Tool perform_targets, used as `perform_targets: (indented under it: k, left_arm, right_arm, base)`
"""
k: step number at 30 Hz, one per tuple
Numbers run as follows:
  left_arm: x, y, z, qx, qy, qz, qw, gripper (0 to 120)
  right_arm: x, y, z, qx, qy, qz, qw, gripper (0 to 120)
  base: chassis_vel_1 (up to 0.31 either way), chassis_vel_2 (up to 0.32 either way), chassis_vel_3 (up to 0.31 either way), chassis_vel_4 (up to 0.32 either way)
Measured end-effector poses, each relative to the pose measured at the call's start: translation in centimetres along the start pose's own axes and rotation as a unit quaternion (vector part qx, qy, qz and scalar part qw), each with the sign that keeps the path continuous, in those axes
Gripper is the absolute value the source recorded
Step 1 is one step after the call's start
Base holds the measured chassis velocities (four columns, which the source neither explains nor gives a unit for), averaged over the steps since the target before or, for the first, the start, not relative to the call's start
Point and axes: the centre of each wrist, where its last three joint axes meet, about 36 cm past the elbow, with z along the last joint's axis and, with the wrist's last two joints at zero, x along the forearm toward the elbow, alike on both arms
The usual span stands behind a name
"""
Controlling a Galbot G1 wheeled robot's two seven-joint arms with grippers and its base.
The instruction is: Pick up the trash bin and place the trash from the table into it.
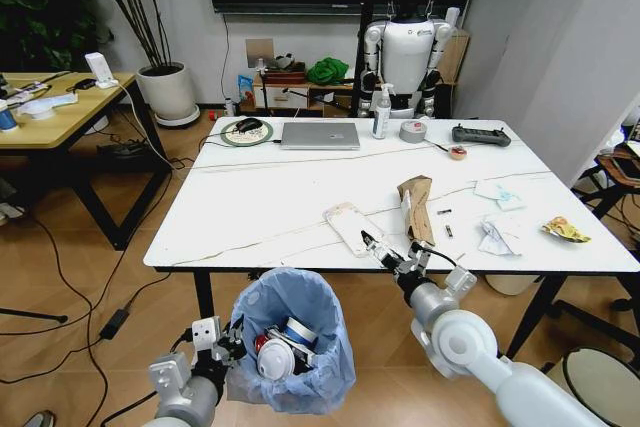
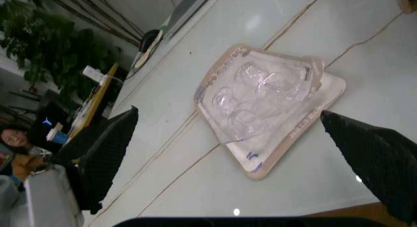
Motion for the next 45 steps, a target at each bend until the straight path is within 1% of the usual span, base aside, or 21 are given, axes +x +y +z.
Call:
perform_targets:
  k: [12, 28, 45]
  left_arm:
    - [-0.2, 0.0, -0.2, 0.001, -0.005, 0.001, 1.0000, 0]
    - [-0.2, -0.1, -0.2, 0.004, -0.005, 0.000, 1.0000, 0]
    - [-0.3, 0.0, -0.1, 0.004, -0.005, -0.003, 1.0000, 0]
  right_arm:
    - [-1.0, 1.7, 1.9, -0.006, 0.032, 0.008, 0.999, 100]
    - [-2.6, 2.3, 1.9, -0.006, 0.030, 0.003, 1.000, 100]
    - [-5.1, 2.8, 2.0, -0.003, 0.026, -0.002, 1.000, 100]
  base:
    - [0.000, 0.000, 0.000, 0.000]
    - [0.000, 0.000, 0.000, 0.000]
    - [0.000, 0.000, 0.000, 0.000]
